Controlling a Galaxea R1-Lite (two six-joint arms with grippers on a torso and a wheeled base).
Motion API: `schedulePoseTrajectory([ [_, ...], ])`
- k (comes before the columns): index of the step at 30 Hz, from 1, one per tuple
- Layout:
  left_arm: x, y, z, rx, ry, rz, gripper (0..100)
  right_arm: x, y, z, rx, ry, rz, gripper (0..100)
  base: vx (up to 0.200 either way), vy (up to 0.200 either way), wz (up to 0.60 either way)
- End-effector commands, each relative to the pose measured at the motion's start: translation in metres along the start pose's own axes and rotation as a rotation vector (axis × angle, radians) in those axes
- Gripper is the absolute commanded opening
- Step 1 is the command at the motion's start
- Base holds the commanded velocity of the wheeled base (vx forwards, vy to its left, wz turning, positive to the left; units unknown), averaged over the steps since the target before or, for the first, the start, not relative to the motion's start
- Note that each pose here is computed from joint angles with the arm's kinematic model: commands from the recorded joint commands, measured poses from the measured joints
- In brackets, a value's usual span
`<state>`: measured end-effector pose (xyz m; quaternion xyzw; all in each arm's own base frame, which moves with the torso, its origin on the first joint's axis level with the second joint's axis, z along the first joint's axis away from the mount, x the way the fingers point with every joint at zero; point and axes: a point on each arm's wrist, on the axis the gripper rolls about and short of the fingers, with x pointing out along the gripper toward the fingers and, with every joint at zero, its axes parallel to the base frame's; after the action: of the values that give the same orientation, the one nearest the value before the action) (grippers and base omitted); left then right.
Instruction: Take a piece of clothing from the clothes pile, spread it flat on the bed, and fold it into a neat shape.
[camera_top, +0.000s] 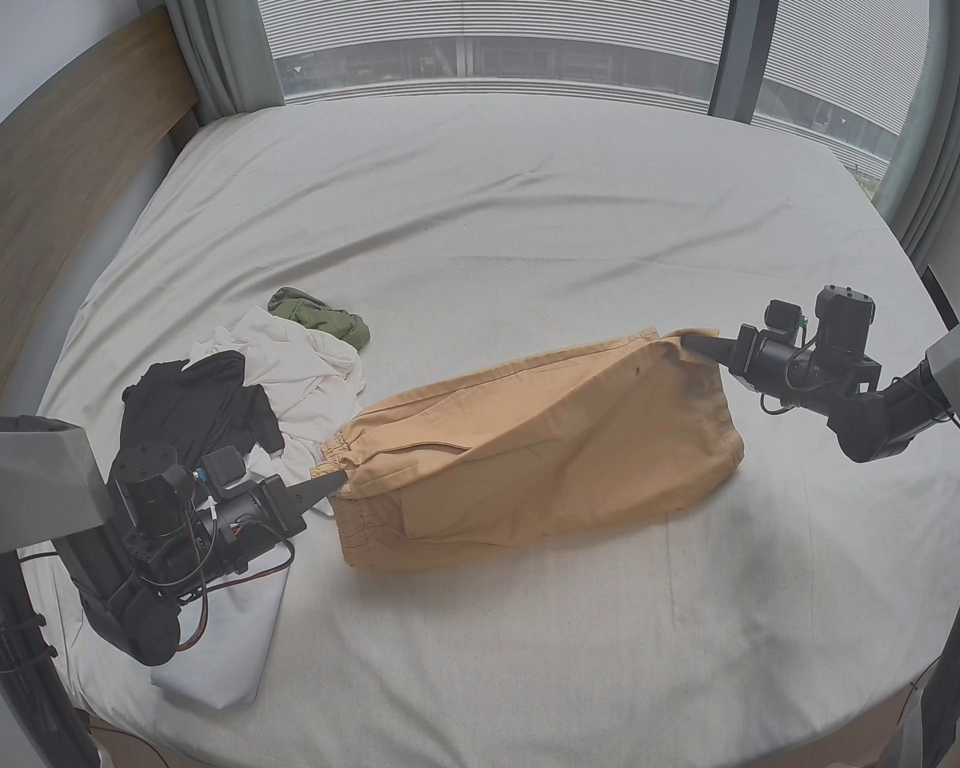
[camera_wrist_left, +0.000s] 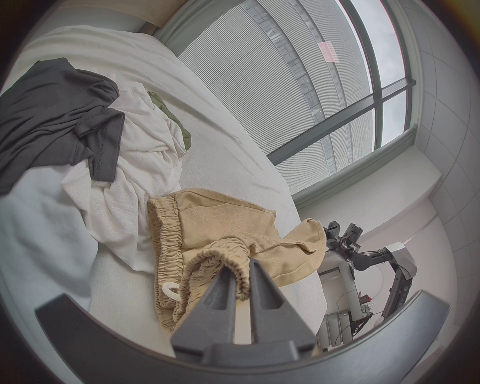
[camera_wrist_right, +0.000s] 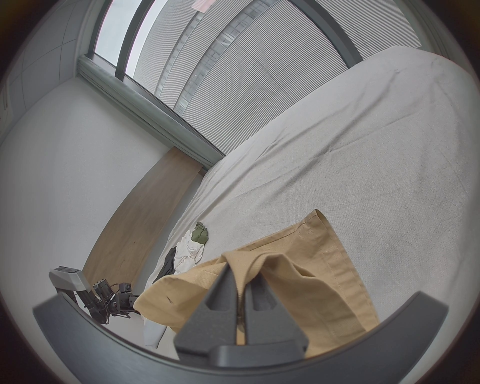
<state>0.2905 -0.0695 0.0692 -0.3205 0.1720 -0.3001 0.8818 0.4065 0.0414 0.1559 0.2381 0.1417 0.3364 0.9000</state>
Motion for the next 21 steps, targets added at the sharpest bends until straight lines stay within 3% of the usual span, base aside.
schedulePoseTrajectory([
  [1,0.0002,0.0024,0.001,-0.011,-0.004,0.006,0,0.0013,-0.0007,0.0006,-0.002,-0.002,0.002,0,0.0,0.0,0.0],
  [21,0.002,0.0088,0.005,-0.014,-0.02,0.016,0,0.0062,-0.0039,0.0031,-0.01,-0.011,0.005,0,0.0,0.0,0.0],
])
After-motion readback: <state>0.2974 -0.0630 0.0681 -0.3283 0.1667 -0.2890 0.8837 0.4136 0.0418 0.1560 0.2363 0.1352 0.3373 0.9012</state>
